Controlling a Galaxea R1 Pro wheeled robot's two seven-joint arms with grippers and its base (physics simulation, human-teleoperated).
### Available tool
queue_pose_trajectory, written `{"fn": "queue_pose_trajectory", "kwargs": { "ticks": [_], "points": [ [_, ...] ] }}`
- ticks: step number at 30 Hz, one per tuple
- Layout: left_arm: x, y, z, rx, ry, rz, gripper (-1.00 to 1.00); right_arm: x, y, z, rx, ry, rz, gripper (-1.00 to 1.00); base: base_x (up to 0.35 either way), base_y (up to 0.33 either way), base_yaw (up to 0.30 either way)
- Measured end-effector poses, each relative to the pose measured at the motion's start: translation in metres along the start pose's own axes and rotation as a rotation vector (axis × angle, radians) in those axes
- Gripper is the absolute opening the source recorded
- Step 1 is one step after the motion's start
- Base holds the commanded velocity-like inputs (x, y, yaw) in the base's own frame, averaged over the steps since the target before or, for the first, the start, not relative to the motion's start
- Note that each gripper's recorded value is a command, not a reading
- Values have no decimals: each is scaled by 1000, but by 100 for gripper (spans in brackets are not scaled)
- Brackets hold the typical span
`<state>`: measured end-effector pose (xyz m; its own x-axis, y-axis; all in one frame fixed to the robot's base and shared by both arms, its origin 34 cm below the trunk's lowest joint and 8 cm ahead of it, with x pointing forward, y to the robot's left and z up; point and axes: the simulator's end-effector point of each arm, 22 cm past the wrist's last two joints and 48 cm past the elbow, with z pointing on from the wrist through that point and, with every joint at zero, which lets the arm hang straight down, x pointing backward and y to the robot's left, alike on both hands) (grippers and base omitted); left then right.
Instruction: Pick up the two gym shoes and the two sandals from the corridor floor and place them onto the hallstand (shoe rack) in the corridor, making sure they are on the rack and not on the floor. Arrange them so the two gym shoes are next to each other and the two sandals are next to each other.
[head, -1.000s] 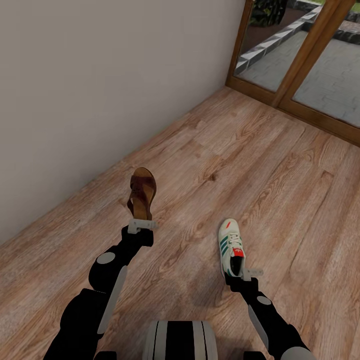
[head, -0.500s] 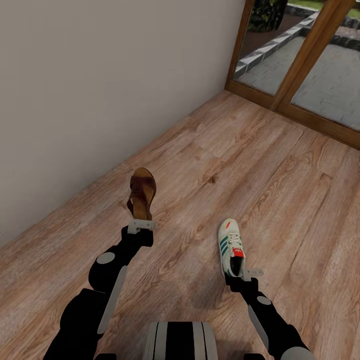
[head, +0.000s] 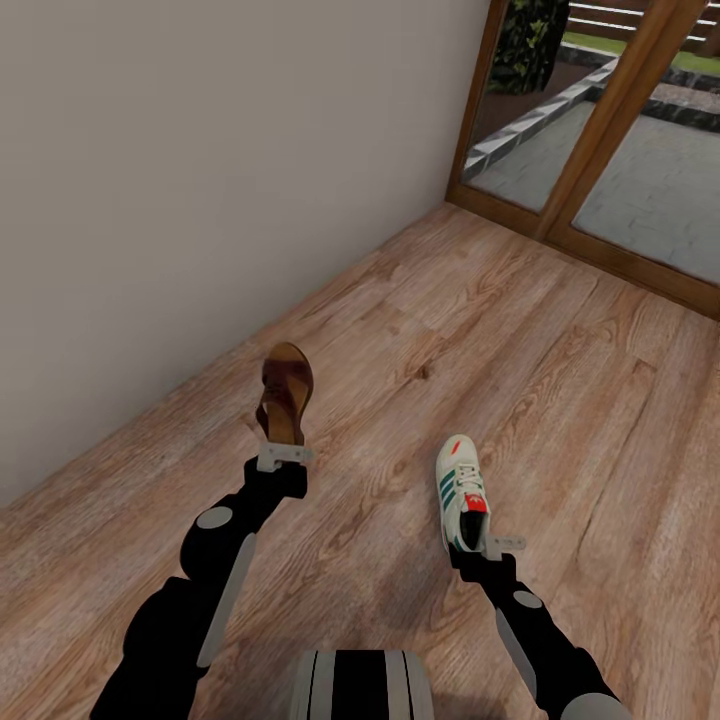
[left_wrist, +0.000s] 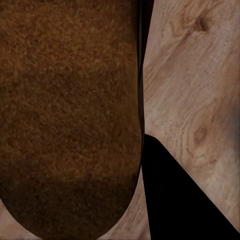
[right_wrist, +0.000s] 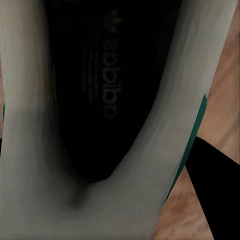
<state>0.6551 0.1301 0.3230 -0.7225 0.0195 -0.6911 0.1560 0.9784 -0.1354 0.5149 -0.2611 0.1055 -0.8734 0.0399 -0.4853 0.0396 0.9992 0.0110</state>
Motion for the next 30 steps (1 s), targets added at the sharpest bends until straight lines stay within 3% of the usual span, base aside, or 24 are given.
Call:
{"fn": "queue_pose_trajectory", "kwargs": {
  "ticks": [5, 14, 18, 24, 27, 30],
  "points": [
    [10, -2, 3, 4, 22, 0, -100, 1, -1, -1, 0, -1, 0, -100, 0, 0, 0],
    [-6, -4, -8, 2, -7, 8, -100, -26, 2, -10, -7, -52, -1, -100, 0, 0, 0],
    [-13, -4, -14, -5, -20, 12, -100, -105, 4, -25, -11, -213, -5, -100, 0, 0, 0],
    [-24, -6, -22, -4, -39, 13, -100, -156, 5, -45, -13, -317, -6, -100, 0, 0, 0],
    [-20, -8, -22, 0, -28, 12, -100, -207, 7, -68, -15, -406, -9, -100, 0, 0, 0],
    [-20, -9, -24, 1, -23, 13, -100, -220, 8, -77, -17, -425, -9, -100, 0, 0, 0]
  ]
}}
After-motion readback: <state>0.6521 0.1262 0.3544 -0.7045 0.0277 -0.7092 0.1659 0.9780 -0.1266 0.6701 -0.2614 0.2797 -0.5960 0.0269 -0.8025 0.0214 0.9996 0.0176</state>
